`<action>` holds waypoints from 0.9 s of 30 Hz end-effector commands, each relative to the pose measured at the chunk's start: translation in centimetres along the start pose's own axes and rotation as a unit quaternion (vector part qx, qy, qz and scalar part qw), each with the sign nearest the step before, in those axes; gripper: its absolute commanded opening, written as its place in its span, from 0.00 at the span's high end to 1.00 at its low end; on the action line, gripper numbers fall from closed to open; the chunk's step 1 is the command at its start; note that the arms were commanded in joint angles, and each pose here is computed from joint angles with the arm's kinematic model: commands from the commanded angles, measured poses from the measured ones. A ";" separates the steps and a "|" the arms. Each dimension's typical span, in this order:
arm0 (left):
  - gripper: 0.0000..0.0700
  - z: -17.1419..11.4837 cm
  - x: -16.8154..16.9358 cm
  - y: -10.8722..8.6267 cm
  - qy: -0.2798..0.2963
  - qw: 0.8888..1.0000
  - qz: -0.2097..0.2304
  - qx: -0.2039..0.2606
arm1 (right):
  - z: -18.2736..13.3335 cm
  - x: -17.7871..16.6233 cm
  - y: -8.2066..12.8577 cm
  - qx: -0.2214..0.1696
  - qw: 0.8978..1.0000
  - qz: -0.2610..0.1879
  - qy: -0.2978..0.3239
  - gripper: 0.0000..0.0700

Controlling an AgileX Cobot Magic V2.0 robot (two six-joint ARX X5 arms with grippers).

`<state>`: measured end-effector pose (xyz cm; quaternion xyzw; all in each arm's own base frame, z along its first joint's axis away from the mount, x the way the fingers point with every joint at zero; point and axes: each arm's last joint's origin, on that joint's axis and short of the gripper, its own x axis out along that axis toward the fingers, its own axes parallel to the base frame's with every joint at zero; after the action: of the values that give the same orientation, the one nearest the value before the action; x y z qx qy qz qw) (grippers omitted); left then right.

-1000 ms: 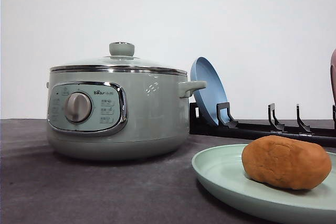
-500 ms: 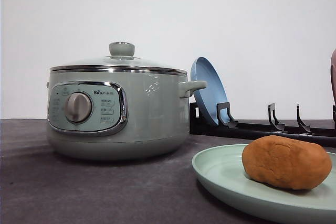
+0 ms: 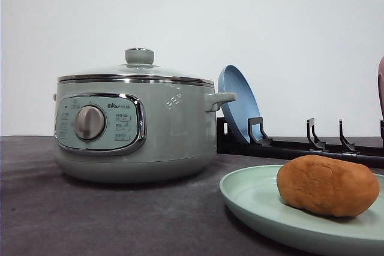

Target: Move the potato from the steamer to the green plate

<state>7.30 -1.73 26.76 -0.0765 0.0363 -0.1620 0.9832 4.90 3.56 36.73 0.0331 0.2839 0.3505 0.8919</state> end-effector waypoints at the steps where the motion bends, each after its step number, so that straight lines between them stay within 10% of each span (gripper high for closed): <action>1: 0.98 -2.0 0.3 0.7 0.006 1.000 0.024 0.013 | 0.3 -0.2 0.1 -0.008 1.000 0.004 -0.009 0.94; 9: 0.98 -7.8 1.0 3.0 0.033 0.988 0.150 0.009 | 0.3 -0.2 0.1 -0.008 1.000 0.004 -0.009 0.94; 27: 0.98 -11.0 2.2 3.9 0.032 0.987 0.156 0.025 | 0.3 -0.2 0.1 -0.009 1.000 0.004 -0.012 0.94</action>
<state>9.49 -0.29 15.72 -0.0457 0.0744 -0.0106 0.9961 4.92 3.57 36.80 0.0334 0.2797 0.3512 0.8929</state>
